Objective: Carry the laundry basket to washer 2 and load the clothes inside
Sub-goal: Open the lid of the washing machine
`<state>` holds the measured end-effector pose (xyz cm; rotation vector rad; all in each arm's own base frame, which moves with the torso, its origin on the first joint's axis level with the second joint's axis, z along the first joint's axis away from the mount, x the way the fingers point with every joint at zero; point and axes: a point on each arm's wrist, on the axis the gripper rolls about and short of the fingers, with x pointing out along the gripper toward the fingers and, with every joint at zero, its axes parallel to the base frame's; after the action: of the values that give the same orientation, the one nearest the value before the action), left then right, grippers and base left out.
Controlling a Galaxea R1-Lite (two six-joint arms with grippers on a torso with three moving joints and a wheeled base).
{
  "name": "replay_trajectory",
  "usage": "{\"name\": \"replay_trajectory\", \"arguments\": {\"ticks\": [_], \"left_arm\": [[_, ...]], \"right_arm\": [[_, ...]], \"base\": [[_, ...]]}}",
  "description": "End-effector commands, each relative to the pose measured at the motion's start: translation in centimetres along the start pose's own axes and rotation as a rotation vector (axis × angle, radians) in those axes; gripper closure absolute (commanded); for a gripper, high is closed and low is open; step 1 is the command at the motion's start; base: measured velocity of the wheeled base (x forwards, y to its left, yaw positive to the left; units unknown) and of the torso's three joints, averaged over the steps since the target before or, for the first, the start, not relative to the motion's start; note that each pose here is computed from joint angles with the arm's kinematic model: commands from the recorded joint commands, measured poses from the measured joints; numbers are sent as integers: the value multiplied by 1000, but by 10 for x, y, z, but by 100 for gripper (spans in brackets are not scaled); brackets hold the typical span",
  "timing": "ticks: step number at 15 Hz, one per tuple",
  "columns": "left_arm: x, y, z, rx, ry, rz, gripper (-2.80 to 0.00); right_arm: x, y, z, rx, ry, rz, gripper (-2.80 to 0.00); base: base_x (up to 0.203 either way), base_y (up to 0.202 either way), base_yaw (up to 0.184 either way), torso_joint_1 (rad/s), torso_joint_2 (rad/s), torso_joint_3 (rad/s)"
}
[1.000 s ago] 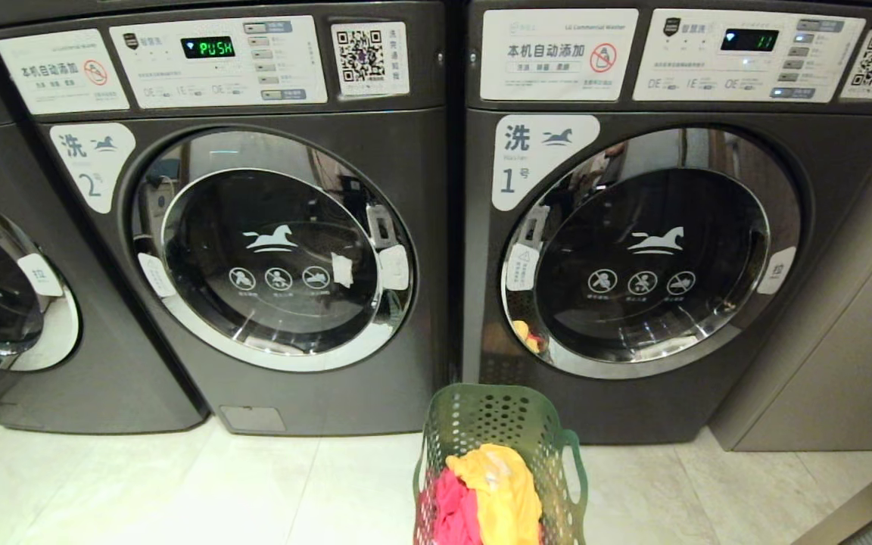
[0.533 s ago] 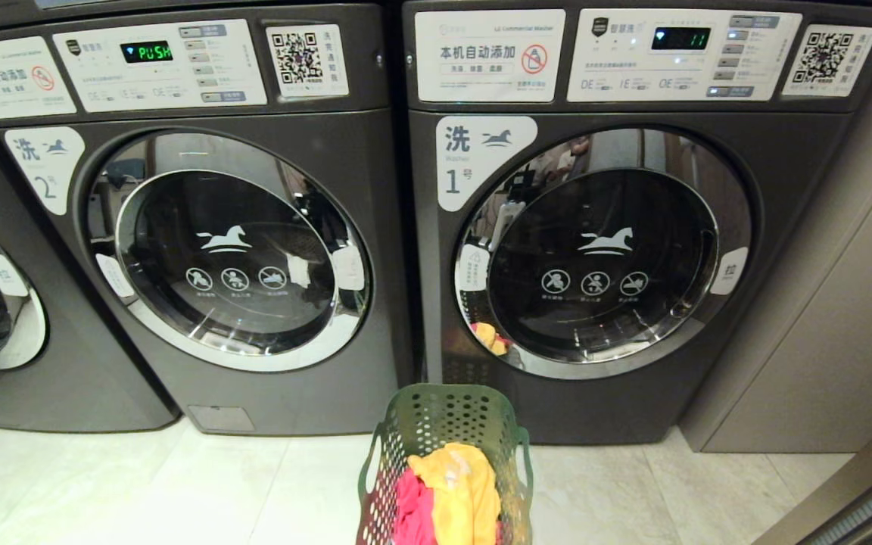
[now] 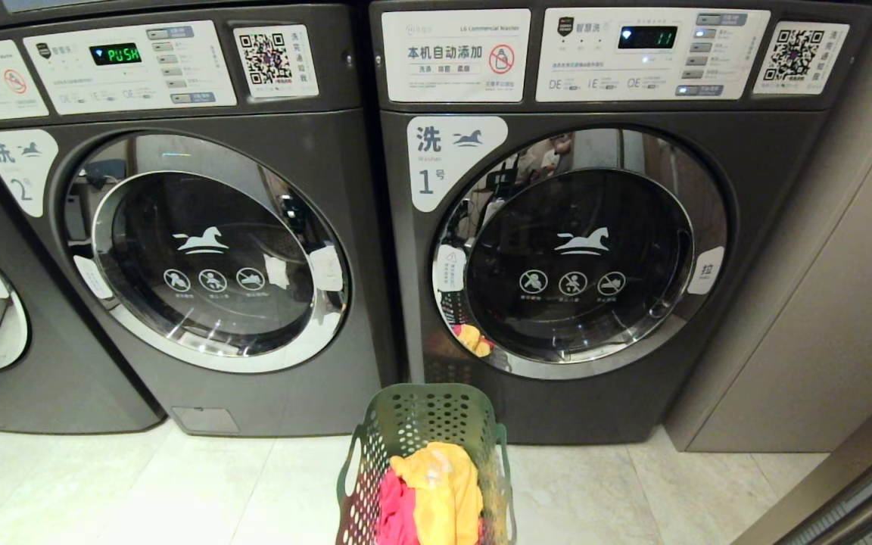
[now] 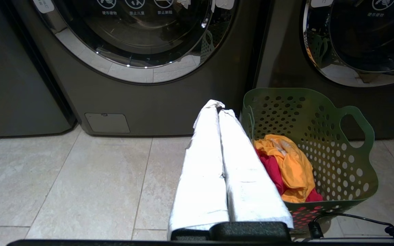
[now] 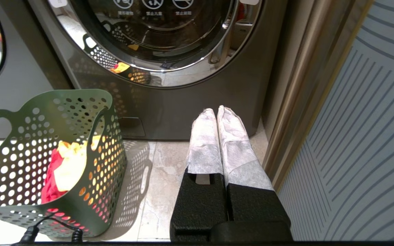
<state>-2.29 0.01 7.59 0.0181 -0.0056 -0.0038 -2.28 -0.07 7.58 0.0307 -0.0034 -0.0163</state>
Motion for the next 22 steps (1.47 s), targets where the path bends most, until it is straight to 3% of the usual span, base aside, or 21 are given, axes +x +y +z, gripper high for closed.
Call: {"name": "replay_trajectory", "arguments": {"ticks": [1,22], "left_arm": [[0,0,0,2,-1,-1,0],[0,0,0,-4,-1,-2,0]], "right_arm": [[0,0,0,0,0,0,0],[0,0,0,-1,0,0,0]], "base": [[0,0,0,0,0,0],[0,0,0,0,0,0]]}}
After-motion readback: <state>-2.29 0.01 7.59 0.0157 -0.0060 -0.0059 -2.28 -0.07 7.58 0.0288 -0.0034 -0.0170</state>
